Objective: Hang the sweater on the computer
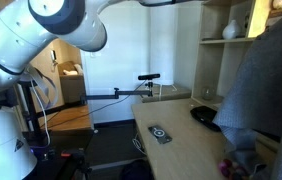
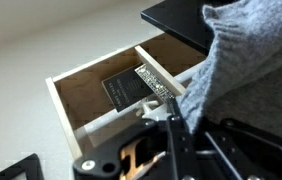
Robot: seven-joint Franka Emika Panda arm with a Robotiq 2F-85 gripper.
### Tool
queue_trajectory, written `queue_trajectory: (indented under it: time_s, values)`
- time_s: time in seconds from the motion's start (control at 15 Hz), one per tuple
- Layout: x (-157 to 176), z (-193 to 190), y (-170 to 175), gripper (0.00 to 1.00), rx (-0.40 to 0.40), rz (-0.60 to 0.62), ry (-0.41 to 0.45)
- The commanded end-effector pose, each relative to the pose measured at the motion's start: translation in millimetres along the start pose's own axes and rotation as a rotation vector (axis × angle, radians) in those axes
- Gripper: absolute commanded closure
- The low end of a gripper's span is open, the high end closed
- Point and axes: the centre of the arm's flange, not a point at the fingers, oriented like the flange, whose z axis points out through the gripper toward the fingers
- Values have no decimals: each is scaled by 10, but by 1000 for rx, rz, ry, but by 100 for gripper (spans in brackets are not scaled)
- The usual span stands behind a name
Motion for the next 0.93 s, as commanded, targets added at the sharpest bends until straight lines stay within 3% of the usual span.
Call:
queue_trajectory:
  time_s: [0.0, 0.53, 0.87]
  values:
    - [2, 71, 86, 97, 12, -5, 73]
    - [-112, 351, 171, 97, -4, 166, 74]
    - [-176, 373, 59, 96, 12, 149, 50]
